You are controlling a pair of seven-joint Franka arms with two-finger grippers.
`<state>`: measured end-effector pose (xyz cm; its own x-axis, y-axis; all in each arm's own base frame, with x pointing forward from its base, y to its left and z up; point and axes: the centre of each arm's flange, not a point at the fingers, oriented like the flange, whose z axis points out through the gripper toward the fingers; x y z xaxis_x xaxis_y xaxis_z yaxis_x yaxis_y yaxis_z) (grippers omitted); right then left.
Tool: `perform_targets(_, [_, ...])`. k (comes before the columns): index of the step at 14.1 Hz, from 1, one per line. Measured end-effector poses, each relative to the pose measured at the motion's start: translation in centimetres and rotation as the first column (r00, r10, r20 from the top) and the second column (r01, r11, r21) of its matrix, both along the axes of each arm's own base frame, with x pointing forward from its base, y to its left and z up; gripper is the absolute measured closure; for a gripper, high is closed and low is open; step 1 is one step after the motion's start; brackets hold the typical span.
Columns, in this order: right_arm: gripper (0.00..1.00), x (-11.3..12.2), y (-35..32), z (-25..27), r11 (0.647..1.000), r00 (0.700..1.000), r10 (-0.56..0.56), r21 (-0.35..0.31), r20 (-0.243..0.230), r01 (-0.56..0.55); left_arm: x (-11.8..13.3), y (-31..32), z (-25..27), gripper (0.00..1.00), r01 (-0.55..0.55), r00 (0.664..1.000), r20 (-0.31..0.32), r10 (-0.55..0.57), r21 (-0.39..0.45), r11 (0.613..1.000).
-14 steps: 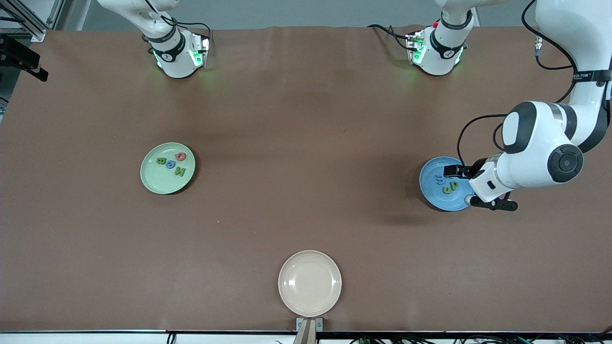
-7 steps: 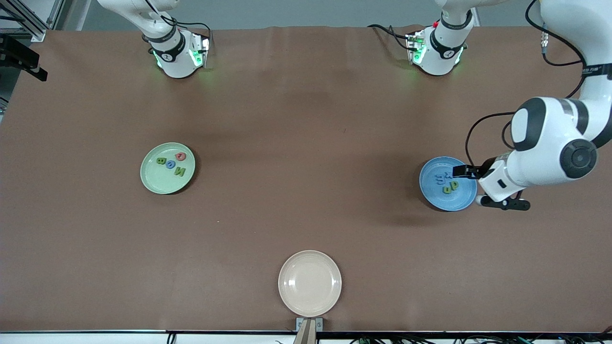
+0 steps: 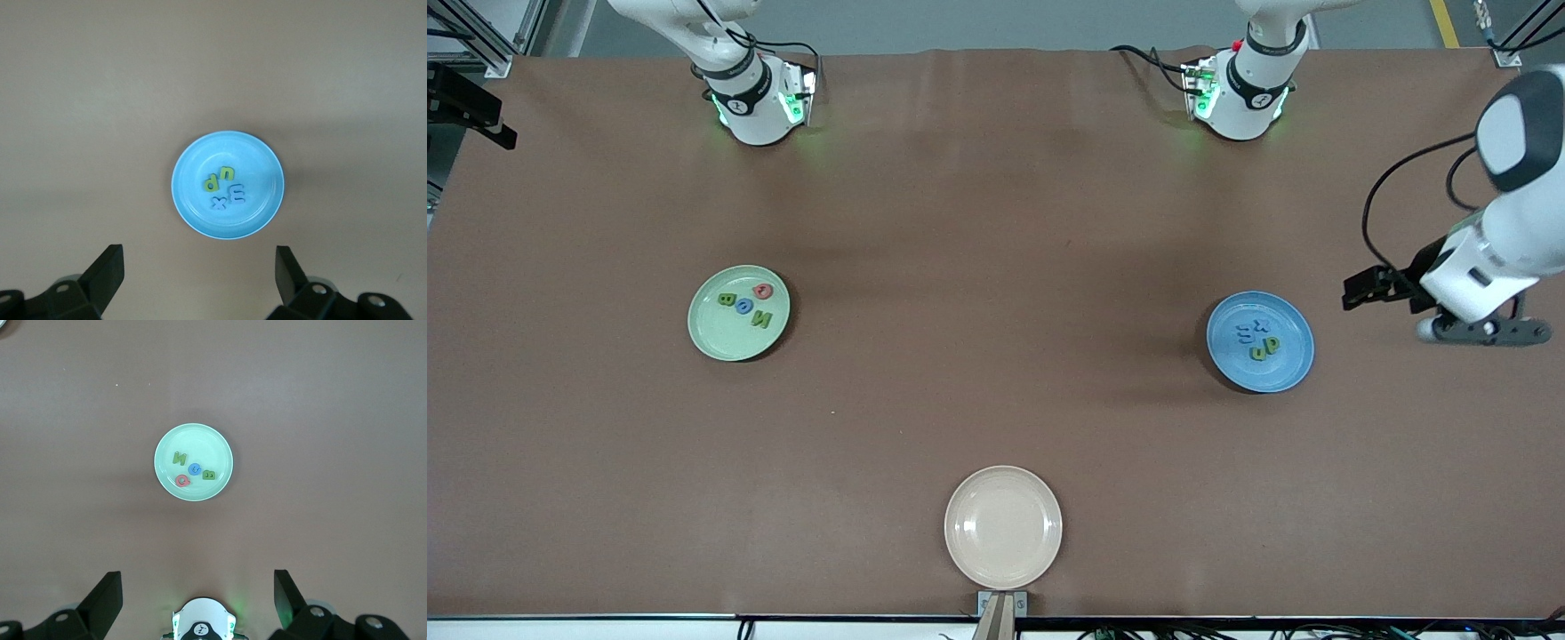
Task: Sort upper and lower case letters into plates
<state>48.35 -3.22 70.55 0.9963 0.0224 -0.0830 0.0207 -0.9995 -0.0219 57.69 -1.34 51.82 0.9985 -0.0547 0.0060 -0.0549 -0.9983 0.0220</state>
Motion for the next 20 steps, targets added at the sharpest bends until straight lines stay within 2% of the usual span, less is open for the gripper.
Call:
perform_targets(3, [0.00, -0.1, 0.4, -0.1, 1.000, 1.000, -0.008, -0.002, -0.007, 0.008, -1.6, 1.1, 4.2, 0.00, -0.023, 0.999, 0.022, 0.023, 0.010, 1.000])
perform_targets(10, [0.00, -0.3, 0.4, -0.2, 1.000, 1.000, -0.010, -0.001, -0.026, 0.010, -2.3, 1.4, 11.6, 0.00, -0.036, 0.998, 0.054, 0.037, -0.032, 0.999])
perform_targets(20, [0.00, 0.2, 0.8, 0.1, 1.000, 1.000, 0.010, -0.002, 0.014, -0.010, -2.6, 1.2, 12.2, 0.00, -0.030, 0.999, 0.043, 0.032, -0.035, 0.999])
